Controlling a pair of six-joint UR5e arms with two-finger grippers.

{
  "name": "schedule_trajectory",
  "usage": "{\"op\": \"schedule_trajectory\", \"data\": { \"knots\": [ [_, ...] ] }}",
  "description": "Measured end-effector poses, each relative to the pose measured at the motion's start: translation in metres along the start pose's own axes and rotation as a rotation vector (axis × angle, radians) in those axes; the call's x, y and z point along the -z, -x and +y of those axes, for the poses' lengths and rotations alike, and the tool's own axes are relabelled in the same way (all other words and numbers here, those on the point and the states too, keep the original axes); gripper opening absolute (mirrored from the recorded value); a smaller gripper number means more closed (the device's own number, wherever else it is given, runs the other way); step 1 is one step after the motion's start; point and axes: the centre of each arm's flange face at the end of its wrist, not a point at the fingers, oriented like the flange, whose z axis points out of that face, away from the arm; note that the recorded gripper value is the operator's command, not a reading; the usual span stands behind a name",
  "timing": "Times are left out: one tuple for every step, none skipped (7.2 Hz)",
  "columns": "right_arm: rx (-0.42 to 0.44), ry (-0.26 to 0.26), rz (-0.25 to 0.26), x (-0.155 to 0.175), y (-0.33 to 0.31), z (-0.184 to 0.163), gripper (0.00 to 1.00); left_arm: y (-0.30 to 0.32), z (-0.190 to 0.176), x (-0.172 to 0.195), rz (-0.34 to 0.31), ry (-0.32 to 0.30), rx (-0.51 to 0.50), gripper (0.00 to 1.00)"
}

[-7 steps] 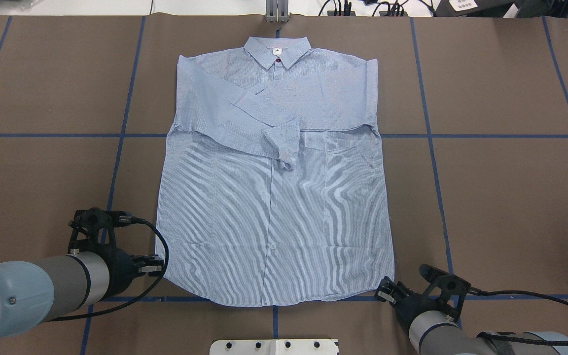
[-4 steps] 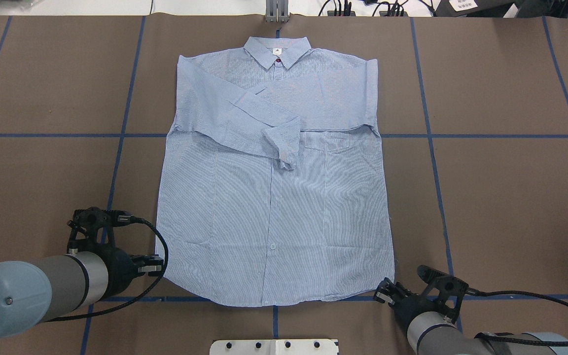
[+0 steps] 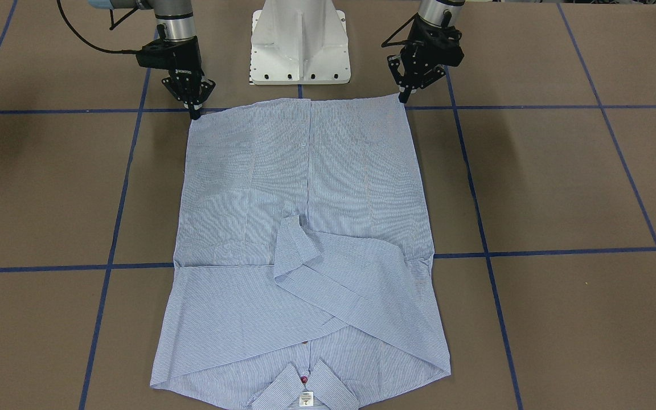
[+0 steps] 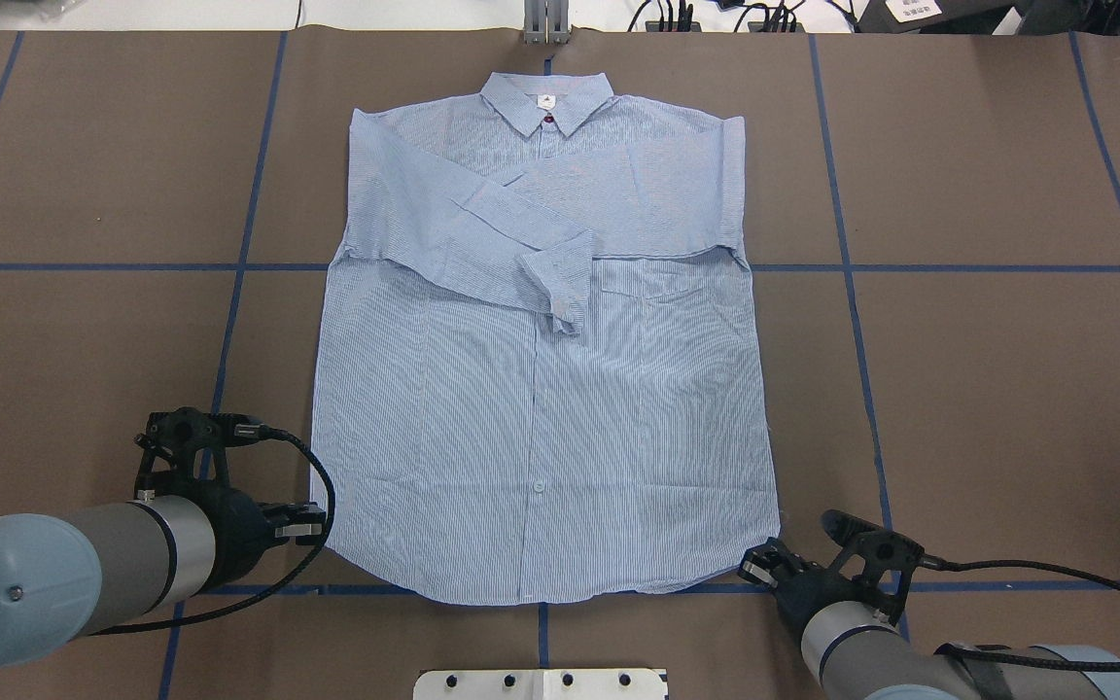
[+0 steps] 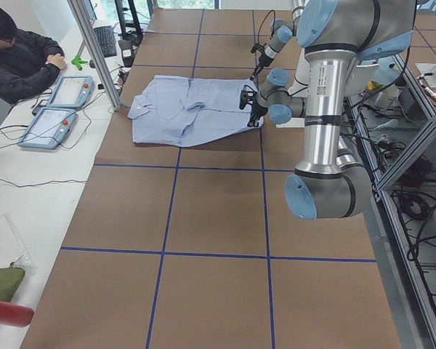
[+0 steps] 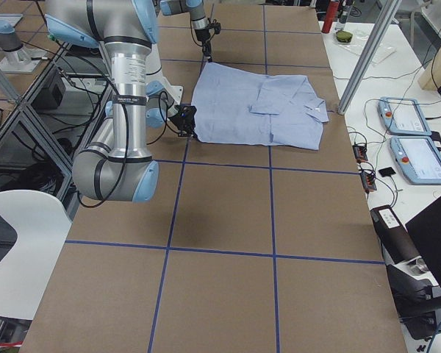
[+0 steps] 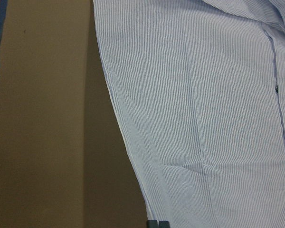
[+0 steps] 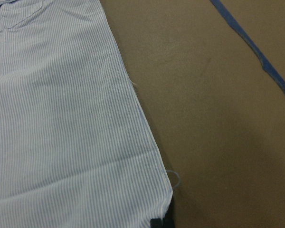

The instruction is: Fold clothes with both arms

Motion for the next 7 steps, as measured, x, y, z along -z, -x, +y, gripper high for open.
{"op": "schedule_trajectory", "data": {
  "knots": [
    [-0.002, -0.003, -0.018, 0.026, 0.012, -0.022, 0.0, -0.005, -0.003, 0.015, 0.027, -0.003, 0.003, 0.0],
    [-0.003, 0.01, -0.031, 0.067, 0.026, -0.045, 0.0, -0.011, -0.005, 0.037, 0.067, 0.002, 0.006, 0.0],
    [-0.008, 0.042, -0.038, 0.115, 0.036, -0.067, 0.0, -0.019, -0.007, 0.067, 0.114, 0.023, 0.009, 0.0],
    [-0.016, 0.086, -0.041, 0.161, 0.04, -0.09, 0.0, -0.026, -0.01, 0.109, 0.16, 0.054, 0.01, 0.0],
    [-0.033, 0.128, -0.045, 0.195, 0.042, -0.112, 0.0, -0.029, -0.014, 0.151, 0.187, 0.088, 0.011, 0.0],
    [-0.043, 0.155, -0.051, 0.213, 0.046, -0.133, 0.0, -0.029, -0.025, 0.181, 0.198, 0.106, 0.003, 0.0],
    [-0.024, 0.16, -0.058, 0.218, 0.055, -0.149, 0.0, -0.03, -0.041, 0.191, 0.192, 0.097, -0.019, 0.0]
  ]
}}
